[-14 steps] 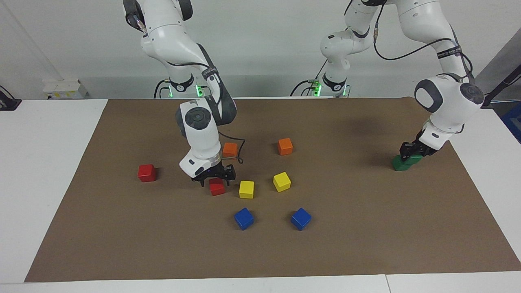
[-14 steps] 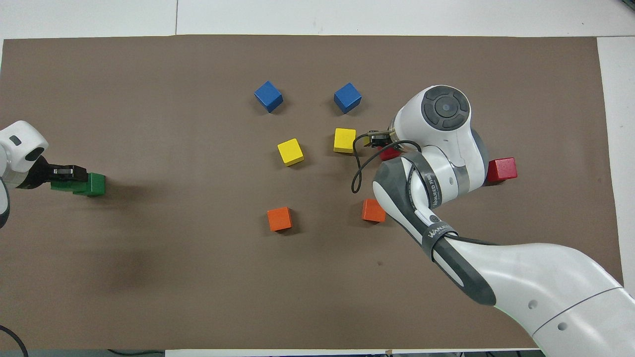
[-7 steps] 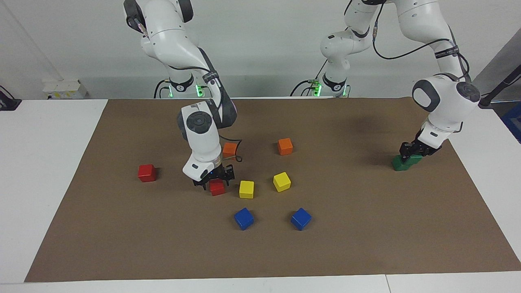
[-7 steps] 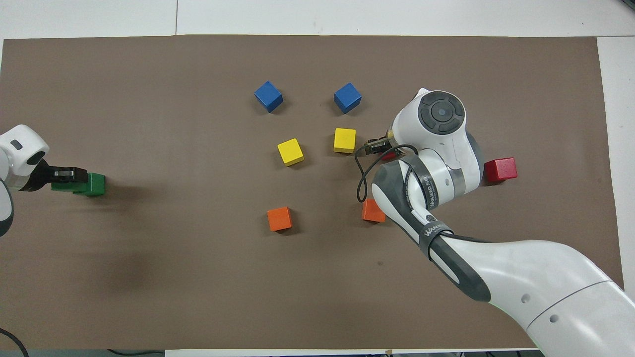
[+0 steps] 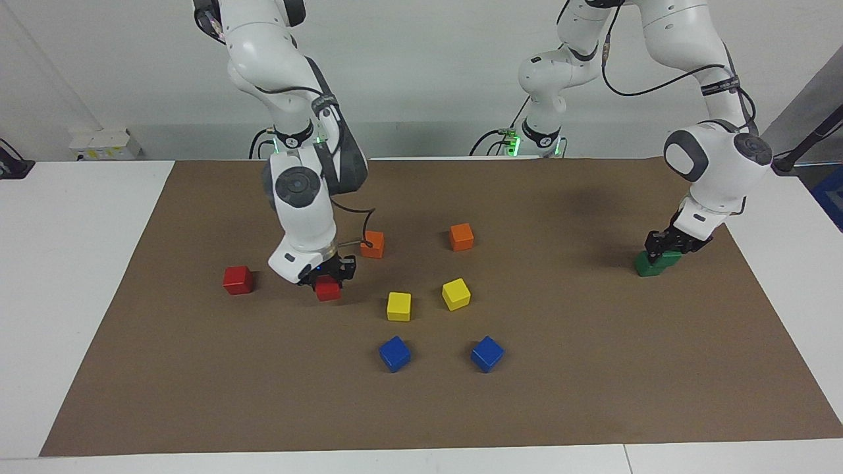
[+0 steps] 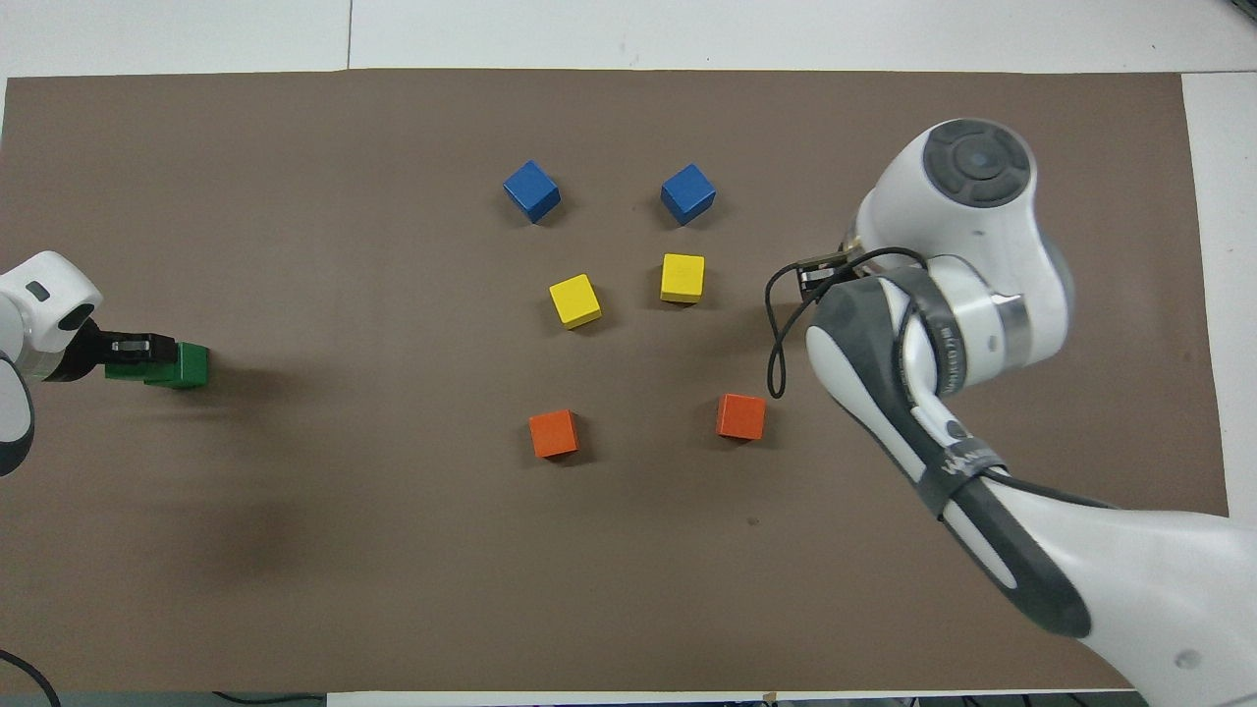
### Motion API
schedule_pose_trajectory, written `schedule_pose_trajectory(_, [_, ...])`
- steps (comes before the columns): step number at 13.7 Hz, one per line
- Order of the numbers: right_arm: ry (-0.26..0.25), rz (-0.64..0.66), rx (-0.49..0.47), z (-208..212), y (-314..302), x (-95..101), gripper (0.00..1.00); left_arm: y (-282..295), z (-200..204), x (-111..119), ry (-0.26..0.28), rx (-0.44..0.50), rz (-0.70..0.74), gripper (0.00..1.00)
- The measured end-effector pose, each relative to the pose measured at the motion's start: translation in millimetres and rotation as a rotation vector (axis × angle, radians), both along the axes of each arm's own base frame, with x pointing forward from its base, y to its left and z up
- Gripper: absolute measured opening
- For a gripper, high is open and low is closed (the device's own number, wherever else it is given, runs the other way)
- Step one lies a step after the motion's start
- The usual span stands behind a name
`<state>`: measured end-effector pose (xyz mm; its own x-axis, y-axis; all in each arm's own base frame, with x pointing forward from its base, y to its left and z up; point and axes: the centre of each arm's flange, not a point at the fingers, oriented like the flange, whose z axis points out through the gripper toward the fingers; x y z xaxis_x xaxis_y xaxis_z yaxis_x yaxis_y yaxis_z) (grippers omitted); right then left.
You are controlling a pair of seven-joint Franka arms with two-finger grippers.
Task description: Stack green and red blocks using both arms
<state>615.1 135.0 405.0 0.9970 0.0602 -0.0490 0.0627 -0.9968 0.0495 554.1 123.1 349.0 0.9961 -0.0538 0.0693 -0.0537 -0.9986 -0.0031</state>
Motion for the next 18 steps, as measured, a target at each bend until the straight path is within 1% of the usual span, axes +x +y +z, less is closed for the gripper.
schedule_pose_trajectory(2, [0.017, -0.057, -0.006, 57.0, -45.5, -17.2, 0.55, -0.2, -0.1, 0.0, 0.000, 0.001, -0.013, 0.56])
schedule_pose_trajectory(3, [0.018, -0.067, -0.006, 77.7, -66.0, -25.8, 0.55, -0.4, -1.6, -0.8, 0.003, 0.001, -0.024, 0.62])
schedule_pose_trajectory(4, [0.017, -0.062, -0.004, 87.0, -88.5, -30.8, 0.55, -0.6, -3.4, -1.7, 0.007, 0.001, -0.035, 0.71])
schedule_pose_trajectory(6, [0.016, -0.048, 0.004, 74.1, -134.7, -34.0, 0.55, -0.6, -2.8, -1.5, 0.007, 0.001, -0.050, 0.96])
schedule_pose_trajectory(7, [-0.001, -0.044, 0.007, 62.0, -149.9, -33.9, 0.55, -0.5, -0.7, -0.4, 0.008, 0.001, -0.052, 1.00])
schedule_pose_trajectory(9, [-0.037, -0.046, 0.009, 36.4, -171.1, -36.1, 0.55, 0.6, 15.8, 5.6, 0.035, -0.006, -0.054, 1.00])
schedule_pose_trajectory(10, [-0.046, -0.051, 0.010, 27.8, -175.1, -37.2, 0.55, 1.8, 34.5, 11.8, 0.048, -0.010, -0.056, 1.00])
schedule_pose_trajectory(12, [-0.058, -0.050, 0.011, 15.8, -175.6, -37.2, 0.55, 3.9, 84.5, 24.0, 0.047, -0.011, -0.059, 1.00])
schedule_pose_trajectory(13, [-0.062, -0.049, 0.011, 10.1, -175.1, -37.2, 0.55, 2.9, 111.9, 27.2, 0.035, -0.008, -0.063, 1.00])
schedule_pose_trajectory(15, [-0.074, -0.047, 0.012, -1.0, -174.6, -39.1, 0.55, -1.8, 154.5, 27.2, -0.014, 0.004, -0.071, 1.00])
schedule_pose_trajectory(16, [-0.079, -0.046, 0.012, -5.9, -174.4, -40.3, 0.55, -5.8, 169.9, 24.8, -0.037, 0.009, -0.065, 1.00])
schedule_pose_trajectory(18, [-0.086, -0.044, 0.013, -18.1, -173.9, -44.3, 0.55, -25.7, 201.4, 16.1, -0.071, 0.007, -0.002, 1.00])
